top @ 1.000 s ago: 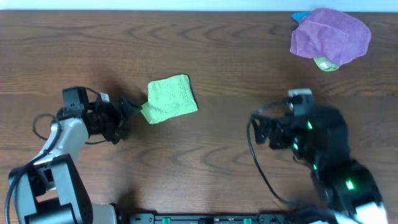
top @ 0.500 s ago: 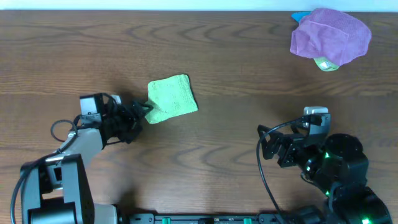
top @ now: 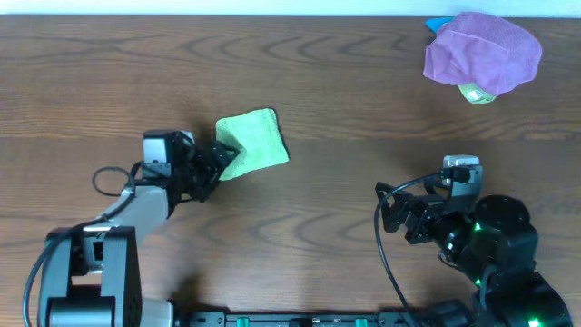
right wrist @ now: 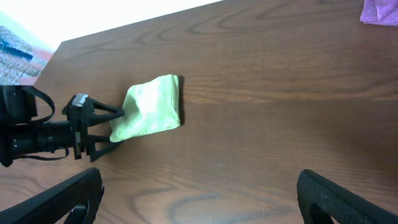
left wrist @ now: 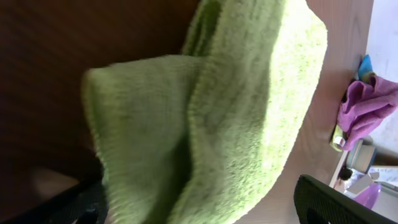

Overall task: Fold the cloth
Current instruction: 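Grasp the folded green cloth's edge with the left gripper, then lift the folded cloth and carry it to the far left with the left gripper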

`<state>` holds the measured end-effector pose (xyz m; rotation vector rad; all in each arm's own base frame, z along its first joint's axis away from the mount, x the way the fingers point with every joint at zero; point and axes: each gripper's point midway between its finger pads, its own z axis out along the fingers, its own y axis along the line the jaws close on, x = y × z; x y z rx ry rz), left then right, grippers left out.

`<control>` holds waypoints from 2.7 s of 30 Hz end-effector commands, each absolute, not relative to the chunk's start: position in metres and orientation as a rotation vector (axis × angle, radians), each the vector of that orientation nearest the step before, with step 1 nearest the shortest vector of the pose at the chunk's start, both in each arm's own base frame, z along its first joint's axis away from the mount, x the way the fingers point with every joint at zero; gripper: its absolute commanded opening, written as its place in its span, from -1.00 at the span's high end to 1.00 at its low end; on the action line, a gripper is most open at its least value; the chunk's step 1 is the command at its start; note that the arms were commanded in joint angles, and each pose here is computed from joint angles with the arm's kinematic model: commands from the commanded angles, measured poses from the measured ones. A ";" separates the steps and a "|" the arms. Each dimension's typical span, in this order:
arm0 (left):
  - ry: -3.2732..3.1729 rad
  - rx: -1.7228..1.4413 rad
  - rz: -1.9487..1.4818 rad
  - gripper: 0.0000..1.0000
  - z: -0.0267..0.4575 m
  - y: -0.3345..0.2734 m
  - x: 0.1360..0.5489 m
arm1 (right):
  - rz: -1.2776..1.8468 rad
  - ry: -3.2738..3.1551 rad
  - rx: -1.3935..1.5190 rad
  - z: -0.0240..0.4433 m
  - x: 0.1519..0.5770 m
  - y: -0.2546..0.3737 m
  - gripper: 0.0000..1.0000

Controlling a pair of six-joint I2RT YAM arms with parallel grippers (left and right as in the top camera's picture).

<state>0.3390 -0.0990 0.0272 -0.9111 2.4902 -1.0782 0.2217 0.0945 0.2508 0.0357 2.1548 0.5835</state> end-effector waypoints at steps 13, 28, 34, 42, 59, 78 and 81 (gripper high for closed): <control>2.504 -1.053 -1.040 -0.93 -0.028 -0.106 0.348 | 0.595 2.160 0.053 0.248 0.221 0.094 -0.98; 2.489 -0.917 -1.076 0.88 -0.036 -0.128 0.358 | 0.595 2.160 0.053 0.248 0.221 0.094 -0.98; 2.400 -0.787 -1.171 0.88 -0.003 -0.135 0.381 | 0.594 2.160 0.053 0.248 0.221 0.094 -0.99; 2.362 -0.640 -1.016 0.88 0.073 -0.116 0.415 | 0.594 2.161 0.054 0.248 0.221 0.094 -0.98; 2.139 -0.632 -0.466 0.88 0.196 -0.031 0.492 | 0.594 2.161 0.054 0.248 0.221 0.094 -0.99; 1.822 -0.840 -0.207 0.88 0.154 0.069 0.563 | 0.594 2.161 0.054 0.248 0.221 0.094 -0.99; 1.792 -0.862 -0.166 0.88 0.147 0.079 0.570 | 0.594 2.161 0.054 0.248 0.221 0.094 -0.99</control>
